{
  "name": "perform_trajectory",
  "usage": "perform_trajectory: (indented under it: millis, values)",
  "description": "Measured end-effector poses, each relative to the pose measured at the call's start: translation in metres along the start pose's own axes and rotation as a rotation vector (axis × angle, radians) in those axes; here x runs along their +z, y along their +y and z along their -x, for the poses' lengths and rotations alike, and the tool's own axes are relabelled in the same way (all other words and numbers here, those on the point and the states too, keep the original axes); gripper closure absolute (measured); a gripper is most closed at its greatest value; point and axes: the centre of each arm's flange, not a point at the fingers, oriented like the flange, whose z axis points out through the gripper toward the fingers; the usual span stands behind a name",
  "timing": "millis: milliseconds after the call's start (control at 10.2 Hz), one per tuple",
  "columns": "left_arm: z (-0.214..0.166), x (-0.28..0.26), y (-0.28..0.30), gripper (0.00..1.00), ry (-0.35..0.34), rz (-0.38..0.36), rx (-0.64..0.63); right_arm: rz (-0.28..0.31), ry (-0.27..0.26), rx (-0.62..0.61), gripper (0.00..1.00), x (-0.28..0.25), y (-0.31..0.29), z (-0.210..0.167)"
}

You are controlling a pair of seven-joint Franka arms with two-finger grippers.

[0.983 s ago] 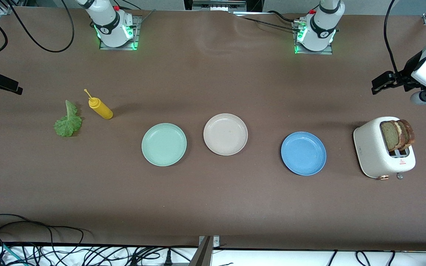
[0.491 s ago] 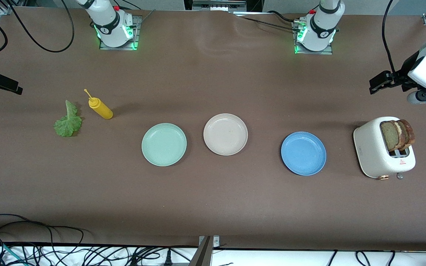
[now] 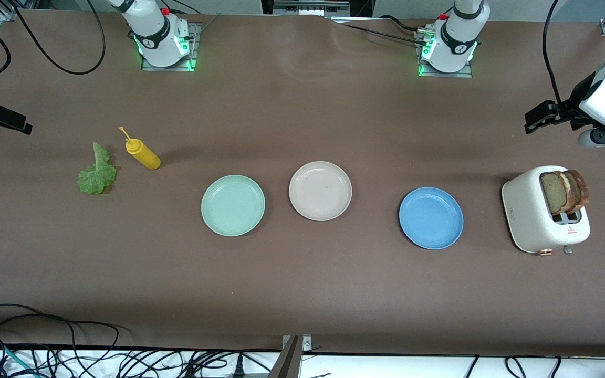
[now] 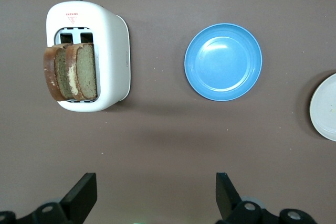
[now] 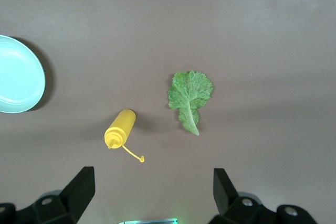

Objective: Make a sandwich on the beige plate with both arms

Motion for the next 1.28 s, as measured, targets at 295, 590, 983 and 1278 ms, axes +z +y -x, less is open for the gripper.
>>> perform_trajectory:
  millis: [295,590,983,1278]
  values:
    - [-0.0004,0.0001,-0.0032,0.00,0.000,0.001,-0.006,0.000,-0.002,-0.001,0.00,0.0003,0.0000,0.0001]
    - [-0.0004,0.0002,-0.0035,0.00,0.000,0.001,-0.006,0.000,-0.007,-0.001,0.00,0.0009,0.0000,0.0005]
    - [-0.0004,0.0002,-0.0028,0.00,-0.001,0.008,-0.006,0.000,-0.008,-0.002,0.00,0.0010,-0.0001,0.0006]
    - [-0.0005,0.0002,-0.0037,0.00,-0.002,0.011,-0.008,0.000,-0.008,-0.002,0.00,0.0010,0.0000,0.0006]
